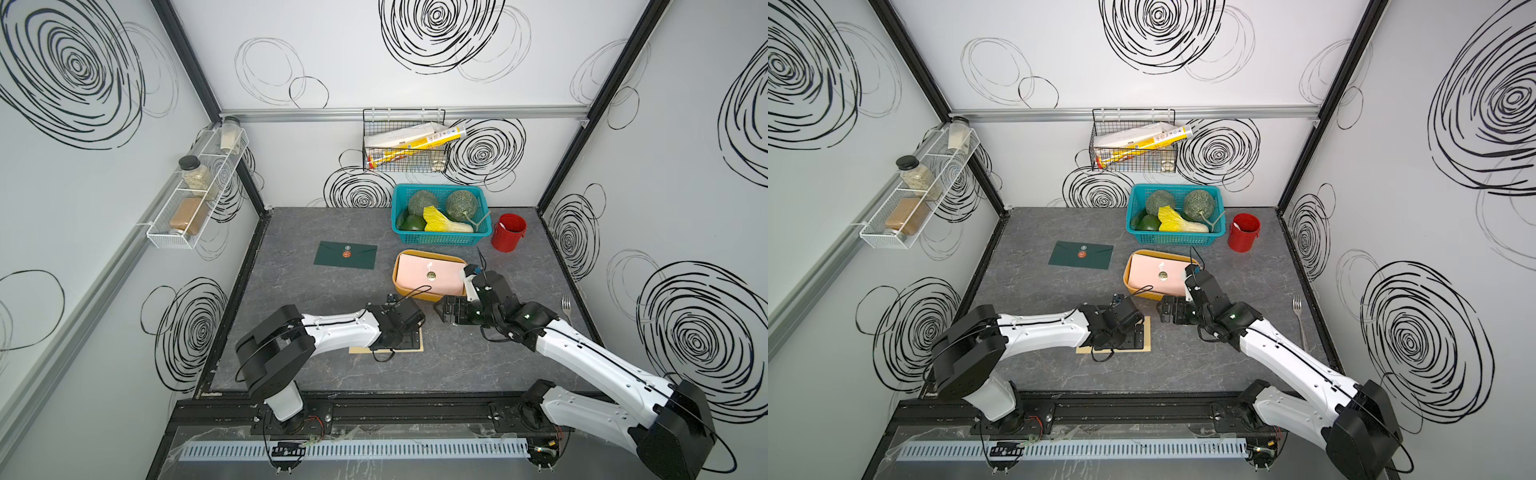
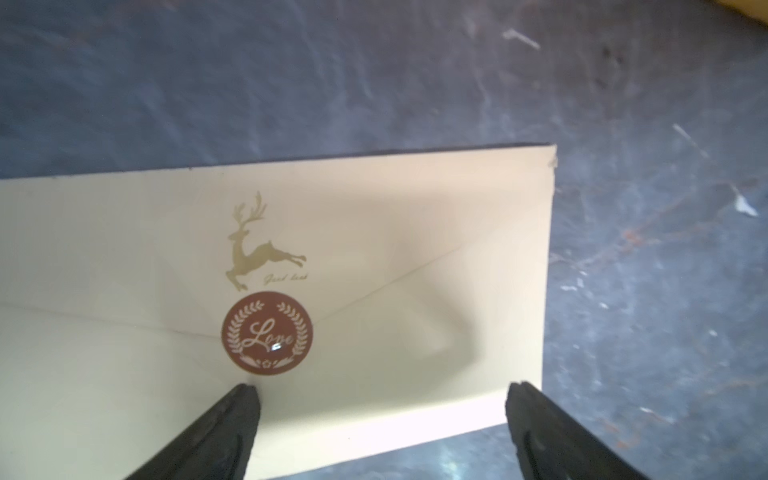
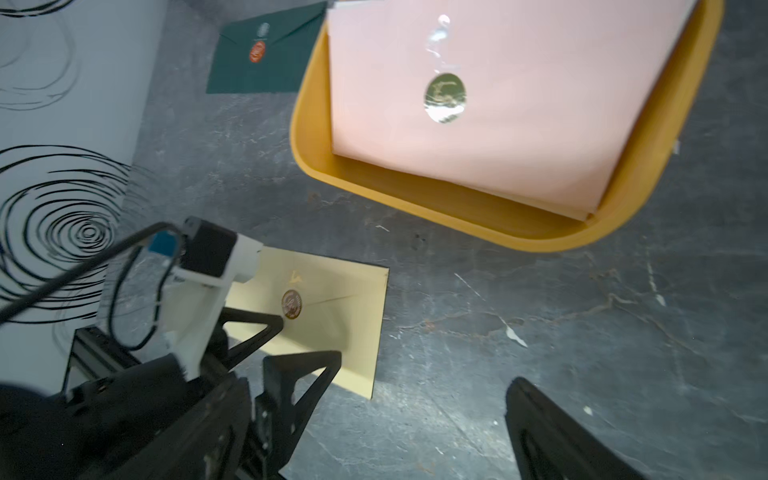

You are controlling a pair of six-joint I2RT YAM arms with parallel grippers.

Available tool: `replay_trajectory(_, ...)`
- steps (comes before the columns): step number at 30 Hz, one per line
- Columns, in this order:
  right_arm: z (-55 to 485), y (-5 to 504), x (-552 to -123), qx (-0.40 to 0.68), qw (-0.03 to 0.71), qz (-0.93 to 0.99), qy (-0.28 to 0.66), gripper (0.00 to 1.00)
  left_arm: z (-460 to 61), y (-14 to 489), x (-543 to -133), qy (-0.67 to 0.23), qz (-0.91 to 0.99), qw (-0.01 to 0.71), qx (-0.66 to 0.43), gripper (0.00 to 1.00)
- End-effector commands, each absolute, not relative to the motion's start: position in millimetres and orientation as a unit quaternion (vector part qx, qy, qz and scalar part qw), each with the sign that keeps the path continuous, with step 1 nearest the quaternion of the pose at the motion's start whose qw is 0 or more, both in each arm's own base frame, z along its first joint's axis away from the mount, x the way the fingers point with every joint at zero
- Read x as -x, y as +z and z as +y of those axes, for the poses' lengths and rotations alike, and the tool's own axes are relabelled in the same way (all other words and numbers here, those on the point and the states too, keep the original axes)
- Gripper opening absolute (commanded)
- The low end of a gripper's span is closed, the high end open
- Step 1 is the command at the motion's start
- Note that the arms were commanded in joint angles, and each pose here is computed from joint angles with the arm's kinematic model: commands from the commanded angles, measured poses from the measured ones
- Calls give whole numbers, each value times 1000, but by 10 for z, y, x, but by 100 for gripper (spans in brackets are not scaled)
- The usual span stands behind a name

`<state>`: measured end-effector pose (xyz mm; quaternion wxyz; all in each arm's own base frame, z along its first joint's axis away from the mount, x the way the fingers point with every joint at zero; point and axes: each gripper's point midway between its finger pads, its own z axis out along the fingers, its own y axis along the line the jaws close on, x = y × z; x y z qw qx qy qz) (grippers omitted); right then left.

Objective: Put the sealed envelopes into the storage box
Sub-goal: Move the envelope to the center of the board, then pick up the envelope from the center of the board.

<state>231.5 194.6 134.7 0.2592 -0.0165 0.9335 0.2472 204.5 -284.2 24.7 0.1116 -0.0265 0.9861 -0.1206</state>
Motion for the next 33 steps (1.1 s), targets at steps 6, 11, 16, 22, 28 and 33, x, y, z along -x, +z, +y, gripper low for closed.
replay_trajectory(6, 1990, 978, -2145, 44, 190, 949, 249, 100, -2479, 766, -2300, -147, 979, 125, 72, 99)
replay_trajectory(11, 2253, 761, -2061, 46, 148, 945, 287, 100, -1784, 527, -2335, -98, 984, 129, 75, 99)
replay_trajectory(16, 2438, 679, -2055, 44, 127, 945, 297, 100, -1795, 332, -2297, -143, 981, 113, 61, 99)
replay_trajectory(22, 2586, 489, -1982, 31, 95, 948, 301, 100, -1911, 164, -2242, -166, 982, 89, 36, 99)
replay_trajectory(28, 2553, 368, -1932, -4, 77, 955, 285, 100, -1945, 106, -2143, -177, 981, 73, 32, 99)
replay_trajectory(33, 2565, 235, -1856, -25, 52, 960, 272, 100, -2002, 90, -2096, -182, 981, 67, 27, 99)
